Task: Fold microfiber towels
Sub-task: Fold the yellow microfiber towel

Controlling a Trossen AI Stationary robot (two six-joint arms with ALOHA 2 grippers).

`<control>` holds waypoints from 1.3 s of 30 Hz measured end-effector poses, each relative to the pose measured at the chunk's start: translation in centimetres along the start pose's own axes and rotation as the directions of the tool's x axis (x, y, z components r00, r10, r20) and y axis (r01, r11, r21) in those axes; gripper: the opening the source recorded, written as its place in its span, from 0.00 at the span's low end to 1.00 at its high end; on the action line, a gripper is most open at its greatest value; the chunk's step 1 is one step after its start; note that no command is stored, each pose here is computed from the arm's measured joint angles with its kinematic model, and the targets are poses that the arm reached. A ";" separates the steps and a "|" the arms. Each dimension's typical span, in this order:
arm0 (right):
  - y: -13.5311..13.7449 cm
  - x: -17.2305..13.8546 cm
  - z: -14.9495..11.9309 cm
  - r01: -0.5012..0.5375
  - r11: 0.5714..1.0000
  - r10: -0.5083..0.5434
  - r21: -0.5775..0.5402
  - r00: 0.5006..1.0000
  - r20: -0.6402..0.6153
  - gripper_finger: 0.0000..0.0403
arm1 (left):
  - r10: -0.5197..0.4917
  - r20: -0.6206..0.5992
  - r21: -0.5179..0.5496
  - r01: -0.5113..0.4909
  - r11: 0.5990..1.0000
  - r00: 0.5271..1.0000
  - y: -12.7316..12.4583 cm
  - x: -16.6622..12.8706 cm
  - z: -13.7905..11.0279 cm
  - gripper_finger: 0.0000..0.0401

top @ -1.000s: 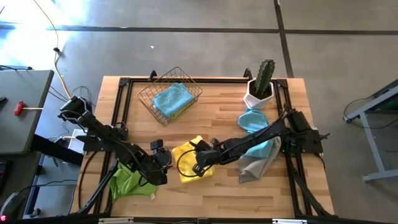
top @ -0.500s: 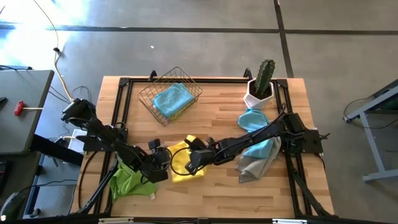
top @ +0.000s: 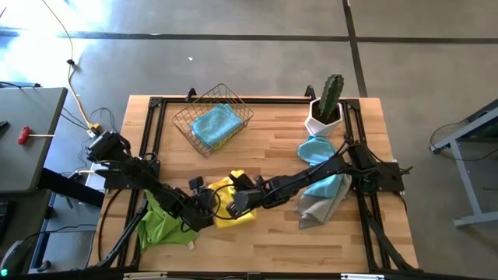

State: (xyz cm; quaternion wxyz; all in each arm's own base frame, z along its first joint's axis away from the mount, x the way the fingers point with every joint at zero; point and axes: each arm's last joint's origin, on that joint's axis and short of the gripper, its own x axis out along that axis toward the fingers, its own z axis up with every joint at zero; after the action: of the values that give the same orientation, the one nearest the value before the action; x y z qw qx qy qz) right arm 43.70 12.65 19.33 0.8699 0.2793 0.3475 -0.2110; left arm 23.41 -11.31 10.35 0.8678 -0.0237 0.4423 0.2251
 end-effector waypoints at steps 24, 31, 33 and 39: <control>0.8 2.9 -0.7 -0.098 0.994 0.100 -0.045 0.993 0.066 0.05 | 0.034 0.039 -0.001 -0.034 0.999 0.999 0.4 0.3 0.5 0.43; 1.2 2.9 -0.4 -0.183 0.976 0.189 -0.121 0.982 0.032 0.29 | 0.026 0.034 0.001 -0.026 1.000 0.999 0.4 0.3 0.5 0.43; 1.4 2.9 -0.2 -0.234 0.962 0.238 -0.144 0.971 0.015 0.35 | 0.021 0.029 0.002 -0.021 1.000 0.999 0.4 0.3 0.5 0.43; 1.4 1.2 1.2 -0.287 0.926 0.290 -0.245 0.957 -0.022 0.44 | -0.041 -0.004 -0.003 0.041 0.999 0.999 0.2 -0.2 0.5 0.43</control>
State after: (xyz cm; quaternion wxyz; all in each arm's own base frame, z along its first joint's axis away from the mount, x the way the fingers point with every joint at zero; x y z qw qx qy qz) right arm 45.85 12.75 19.71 0.9218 0.2159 0.3196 -0.0382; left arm 23.64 -11.08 10.83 0.8713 -0.0345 0.4431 0.2080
